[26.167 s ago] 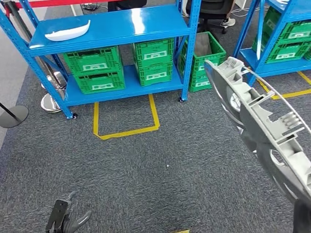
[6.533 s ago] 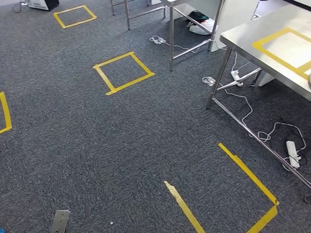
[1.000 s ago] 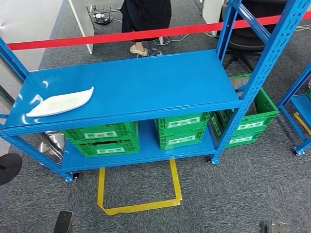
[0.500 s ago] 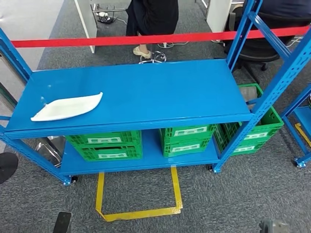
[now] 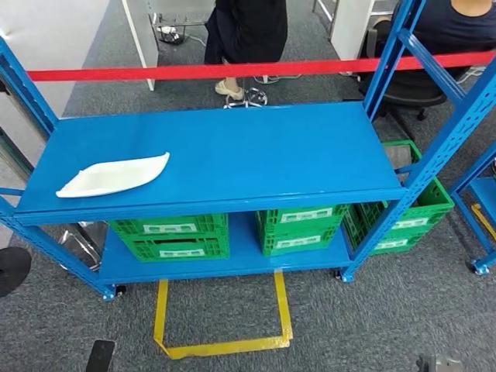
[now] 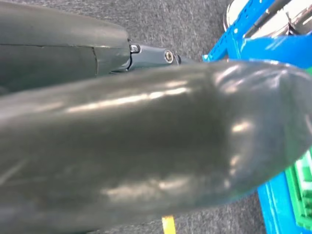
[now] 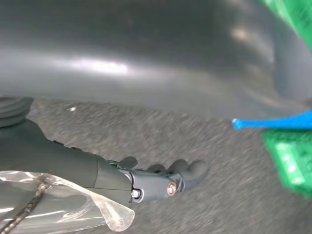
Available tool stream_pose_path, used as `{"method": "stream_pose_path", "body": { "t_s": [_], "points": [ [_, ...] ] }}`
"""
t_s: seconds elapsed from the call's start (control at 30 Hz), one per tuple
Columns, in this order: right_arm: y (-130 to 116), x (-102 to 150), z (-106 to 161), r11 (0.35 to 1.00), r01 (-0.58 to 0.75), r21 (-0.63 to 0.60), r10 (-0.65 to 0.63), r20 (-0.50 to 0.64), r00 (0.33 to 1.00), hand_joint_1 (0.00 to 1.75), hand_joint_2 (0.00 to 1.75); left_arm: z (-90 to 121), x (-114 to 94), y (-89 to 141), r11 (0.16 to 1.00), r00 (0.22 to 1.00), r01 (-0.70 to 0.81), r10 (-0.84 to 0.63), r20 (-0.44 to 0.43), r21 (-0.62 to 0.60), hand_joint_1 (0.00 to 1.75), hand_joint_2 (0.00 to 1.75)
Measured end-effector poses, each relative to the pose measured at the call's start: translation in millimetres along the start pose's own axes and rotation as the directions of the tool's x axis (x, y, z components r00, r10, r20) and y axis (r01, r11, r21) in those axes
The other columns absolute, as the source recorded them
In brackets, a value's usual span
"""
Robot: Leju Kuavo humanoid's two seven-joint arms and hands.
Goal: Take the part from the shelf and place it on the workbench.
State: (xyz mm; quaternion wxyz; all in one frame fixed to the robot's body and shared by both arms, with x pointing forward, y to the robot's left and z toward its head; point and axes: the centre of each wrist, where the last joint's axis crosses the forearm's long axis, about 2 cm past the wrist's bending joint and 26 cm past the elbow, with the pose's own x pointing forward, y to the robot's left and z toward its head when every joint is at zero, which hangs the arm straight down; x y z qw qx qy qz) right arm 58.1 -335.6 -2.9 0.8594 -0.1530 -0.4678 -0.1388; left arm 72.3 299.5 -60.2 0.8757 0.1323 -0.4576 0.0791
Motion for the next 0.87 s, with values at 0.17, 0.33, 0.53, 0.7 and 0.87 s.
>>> {"method": "stream_pose_path", "body": {
  "t_s": [0.17, 0.33, 0.53, 0.7, 0.87],
  "points": [
    [-0.9, -1.2, 1.1, 1.0, -0.002, -0.002, 0.002, -0.003, 1.0, 0.0, 0.0, 2.1, -1.8, 0.1, 1.0, 1.0, -0.005, 0.005, -0.007, 0.001, 0.0, 0.0],
    [-0.6, -2.6, 2.4, 1.0, -0.002, -0.002, 0.002, -0.008, 1.0, 0.0, 0.0, 1.9, -1.5, 1.5, 1.0, 1.0, -0.006, 0.006, -0.007, 0.006, 0.0, 0.0],
    [-1.0, -3.3, 4.0, 1.0, -0.001, -0.002, 0.001, -0.009, 1.0, 0.0, 0.0, 0.6, 1.3, 1.9, 1.0, 1.0, -0.008, 0.008, 0.003, 0.009, 0.0, 0.0],
    [-0.8, -2.9, 3.8, 1.0, -0.001, -0.001, 0.001, -0.007, 1.0, 0.0, 0.0, 2.8, -0.8, 2.5, 1.0, 1.0, -0.008, 0.008, -0.003, 0.01, 0.0, 0.0],
    [1.8, -1.1, 3.1, 1.0, 0.007, 0.002, -0.007, -0.003, 1.0, 0.0, 0.0, 4.8, -3.1, 4.3, 1.0, 1.0, -0.003, 0.003, -0.009, 0.014, 0.0, 0.0]
  ]
}}
